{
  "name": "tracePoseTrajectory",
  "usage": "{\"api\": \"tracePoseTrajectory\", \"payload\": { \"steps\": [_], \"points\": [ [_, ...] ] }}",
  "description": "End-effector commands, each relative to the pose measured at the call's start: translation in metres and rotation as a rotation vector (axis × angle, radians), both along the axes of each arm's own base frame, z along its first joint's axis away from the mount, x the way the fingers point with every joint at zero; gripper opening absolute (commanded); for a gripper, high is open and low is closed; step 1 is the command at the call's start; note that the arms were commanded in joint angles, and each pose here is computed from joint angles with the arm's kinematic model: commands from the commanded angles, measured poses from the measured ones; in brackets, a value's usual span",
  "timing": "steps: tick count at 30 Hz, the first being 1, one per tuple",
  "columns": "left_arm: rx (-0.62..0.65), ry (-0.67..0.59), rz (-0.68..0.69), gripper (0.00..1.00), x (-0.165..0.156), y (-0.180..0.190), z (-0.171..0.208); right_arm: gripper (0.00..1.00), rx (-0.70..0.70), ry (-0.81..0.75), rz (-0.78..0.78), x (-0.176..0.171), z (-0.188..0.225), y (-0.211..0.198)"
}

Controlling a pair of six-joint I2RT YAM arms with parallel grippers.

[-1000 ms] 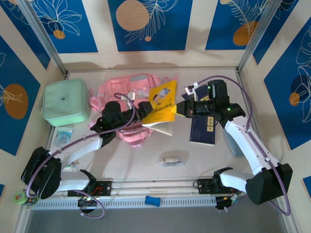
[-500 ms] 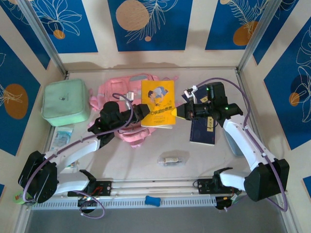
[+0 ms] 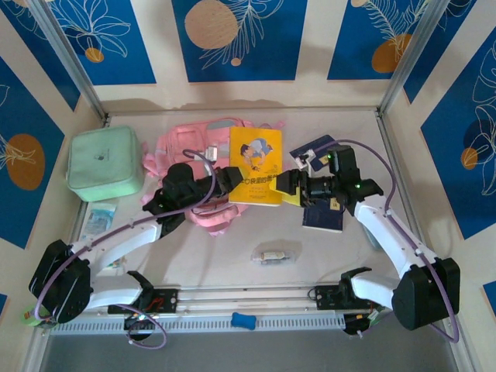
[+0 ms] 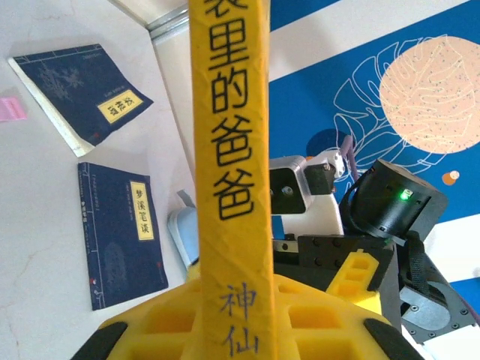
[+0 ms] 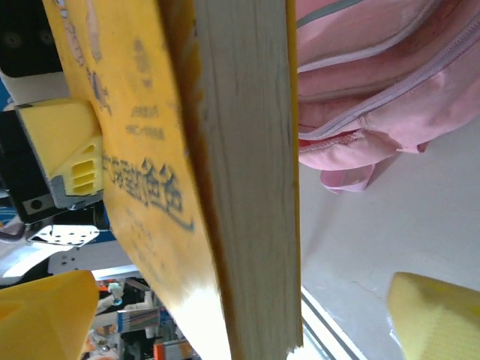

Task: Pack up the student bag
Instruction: Pass the book.

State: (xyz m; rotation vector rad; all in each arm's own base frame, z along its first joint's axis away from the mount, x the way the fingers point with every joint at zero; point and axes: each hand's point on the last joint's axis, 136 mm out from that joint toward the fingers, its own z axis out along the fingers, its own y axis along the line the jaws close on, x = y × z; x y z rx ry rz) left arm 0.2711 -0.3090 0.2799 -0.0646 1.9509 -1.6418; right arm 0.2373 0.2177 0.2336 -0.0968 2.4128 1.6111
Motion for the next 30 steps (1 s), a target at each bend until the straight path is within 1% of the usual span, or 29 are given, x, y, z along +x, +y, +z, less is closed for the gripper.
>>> {"api": "tracePoseTrajectory", "payload": {
  "steps": [1, 5, 7, 11, 14, 17, 21, 25, 27, 29, 30],
  "points": [
    [-0.114, -0.129, -0.001, 0.0, 0.0, -0.004, 0.053, 0.99, 0.073, -0.001, -0.017, 0.008, 0.016, 0.01],
    [-0.102, -0.111, 0.024, 0.0, 0.003, -0.002, 0.045, 0.99, 0.176, 0.012, 0.039, 0.01, 0.026, 0.028],
    [-0.088, -0.101, 0.046, 0.0, 0.005, 0.002, 0.039, 0.99, 0.219, -0.025, 0.085, 0.007, 0.04, 0.038],
    [-0.02, -0.093, 0.068, 0.0, 0.006, 0.005, 0.028, 1.0, 0.225, -0.088, 0.085, 0.002, 0.055, 0.037],
    [0.039, -0.102, 0.109, 0.0, 0.009, 0.013, 0.02, 0.97, 0.216, -0.086, 0.054, 0.001, 0.055, 0.026],
    [0.108, -0.1, 0.131, 0.0, 0.011, 0.019, 0.01, 0.89, 0.23, -0.089, 0.058, -0.003, 0.058, 0.022],
    [0.099, -0.103, 0.116, 0.0, 0.009, 0.016, 0.01, 0.71, 0.184, -0.08, 0.055, -0.001, 0.048, 0.028],
    [0.103, -0.106, 0.101, 0.0, 0.006, 0.014, 0.009, 0.44, 0.161, -0.048, 0.064, 0.007, 0.035, 0.035],
    [0.113, -0.095, 0.109, 0.0, 0.006, 0.016, 0.005, 0.37, 0.153, -0.044, 0.059, 0.01, 0.032, 0.035],
    [0.12, -0.103, 0.113, 0.0, 0.005, 0.017, 0.005, 0.28, 0.137, -0.049, 0.059, 0.012, 0.031, 0.034],
    [0.133, -0.104, 0.113, 0.0, 0.005, 0.018, 0.002, 0.21, 0.12, -0.051, 0.053, 0.012, 0.03, 0.034]
  ]
}}
